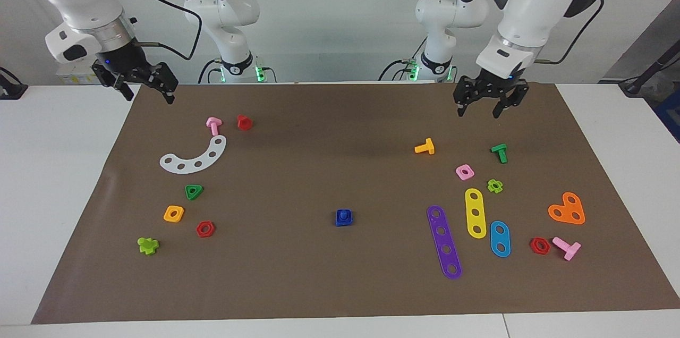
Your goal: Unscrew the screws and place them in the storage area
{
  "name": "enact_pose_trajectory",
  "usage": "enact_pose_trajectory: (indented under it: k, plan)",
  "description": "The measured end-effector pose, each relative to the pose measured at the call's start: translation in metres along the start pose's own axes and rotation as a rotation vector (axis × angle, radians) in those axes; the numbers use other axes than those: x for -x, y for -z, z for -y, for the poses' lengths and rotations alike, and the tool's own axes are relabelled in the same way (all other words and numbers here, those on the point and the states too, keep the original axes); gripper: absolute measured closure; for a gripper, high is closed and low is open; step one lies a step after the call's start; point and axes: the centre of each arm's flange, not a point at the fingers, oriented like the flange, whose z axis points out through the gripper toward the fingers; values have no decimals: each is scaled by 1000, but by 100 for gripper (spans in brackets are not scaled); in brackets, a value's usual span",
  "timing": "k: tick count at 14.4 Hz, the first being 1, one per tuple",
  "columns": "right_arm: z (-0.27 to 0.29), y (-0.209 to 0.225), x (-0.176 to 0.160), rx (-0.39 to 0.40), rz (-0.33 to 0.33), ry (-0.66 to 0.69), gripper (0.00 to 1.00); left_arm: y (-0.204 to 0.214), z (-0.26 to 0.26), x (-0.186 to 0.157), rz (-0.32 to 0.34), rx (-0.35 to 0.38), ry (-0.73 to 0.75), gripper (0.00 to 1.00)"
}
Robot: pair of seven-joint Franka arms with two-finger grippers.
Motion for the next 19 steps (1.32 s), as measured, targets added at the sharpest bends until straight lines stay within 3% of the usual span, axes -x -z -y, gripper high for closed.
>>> enact_pose_trajectory:
  k: [3, 8, 11, 14, 19]
  plan:
    - [0, 0, 0, 0, 0, 0, 0, -35, -75, -23, 5, 19, 13, 10]
    - [0, 0, 0, 0, 0, 0, 0, -80, -147, -59, -19, 50, 27, 11]
    - [0, 0, 0, 0, 0, 0, 0, -134, -192, -82, -30, 51, 61, 11]
    - [0, 0, 0, 0, 0, 0, 0, -180, -209, -97, -63, 55, 59, 12]
    - [0, 0, 0, 0, 0, 0, 0, -198, -221, -95, -80, 20, 25, 12]
